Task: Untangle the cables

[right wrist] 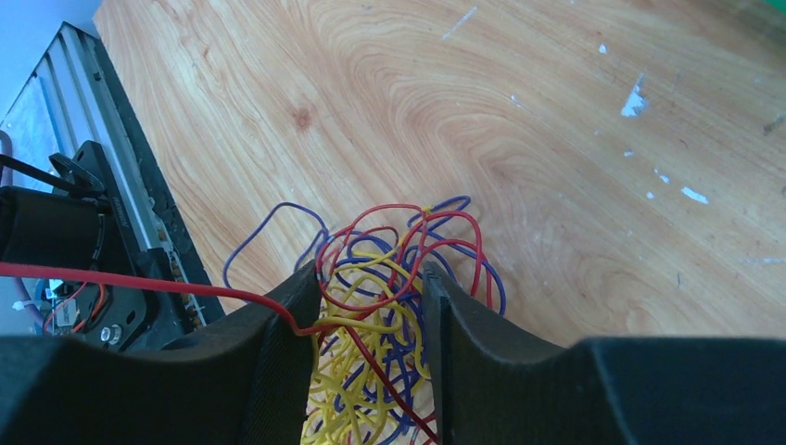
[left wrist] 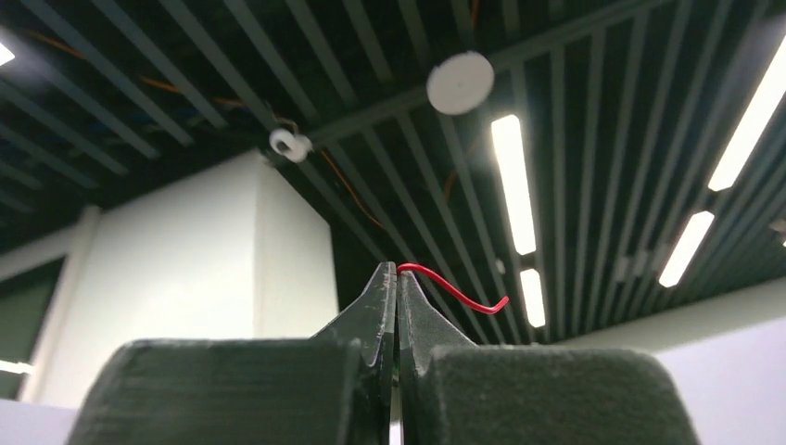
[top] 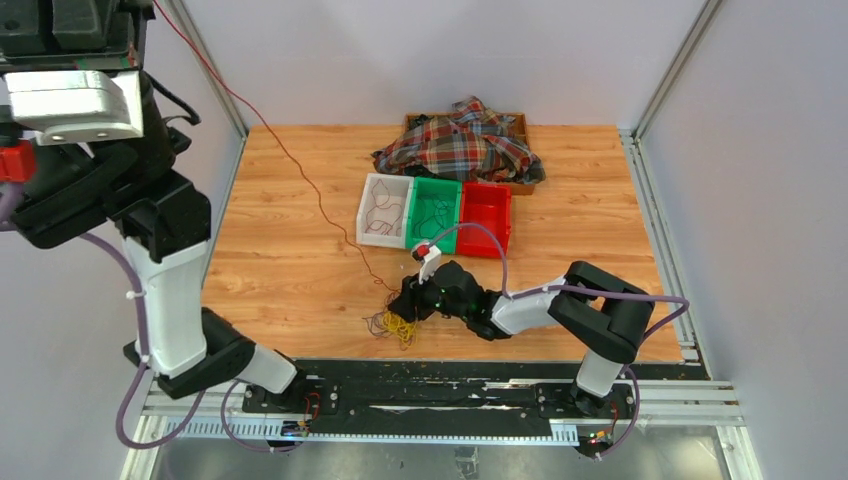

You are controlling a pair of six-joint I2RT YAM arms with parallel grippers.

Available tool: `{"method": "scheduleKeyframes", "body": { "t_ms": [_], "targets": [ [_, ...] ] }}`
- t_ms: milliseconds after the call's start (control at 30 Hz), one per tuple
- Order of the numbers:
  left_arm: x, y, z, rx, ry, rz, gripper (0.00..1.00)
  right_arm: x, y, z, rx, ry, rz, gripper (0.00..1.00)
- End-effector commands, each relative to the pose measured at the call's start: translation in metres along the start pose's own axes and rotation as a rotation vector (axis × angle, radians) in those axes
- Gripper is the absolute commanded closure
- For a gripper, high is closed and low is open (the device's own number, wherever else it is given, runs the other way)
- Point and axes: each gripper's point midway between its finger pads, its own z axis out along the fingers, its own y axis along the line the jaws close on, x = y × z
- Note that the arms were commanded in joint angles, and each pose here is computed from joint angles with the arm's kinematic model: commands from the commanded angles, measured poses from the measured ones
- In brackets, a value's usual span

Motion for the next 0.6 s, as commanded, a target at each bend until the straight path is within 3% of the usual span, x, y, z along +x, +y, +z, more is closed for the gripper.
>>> {"method": "scheduleKeyframes", "body": {
  "t_ms": [0,200,233,333,367,467,567],
  "targets": [
    [-0.034,0.022,0.011,-0.107,-0.189,0.239,0.99,0.019,-0.012,-0.006,0.069,0.031,0.044,0.56],
    [-0.05,0.03,0.009,-0.133,-0.251,0.342,0.99,0.028,-0.042,-0.025,0.229,0.013,0.139,0.69],
    [-0.05,0.031,0.009,-0.142,-0.247,0.361,0.99,0.028,-0.046,-0.028,0.246,0.007,0.159,0.68],
    [-0.047,0.038,0.009,-0.165,-0.222,0.359,0.99,0.024,-0.052,-0.036,0.281,-0.028,0.168,0.43],
    [-0.046,0.038,0.008,-0.162,-0.21,0.345,0.99,0.019,-0.052,-0.038,0.284,-0.042,0.157,0.39],
    [-0.035,0.033,0.005,-0.129,-0.158,0.261,0.99,-0.004,-0.047,-0.041,0.273,-0.099,0.097,0.35],
    [-0.016,0.012,-0.008,-0.032,-0.072,0.153,0.99,-0.038,-0.028,-0.039,0.214,-0.162,0.019,0.4]
  ]
}}
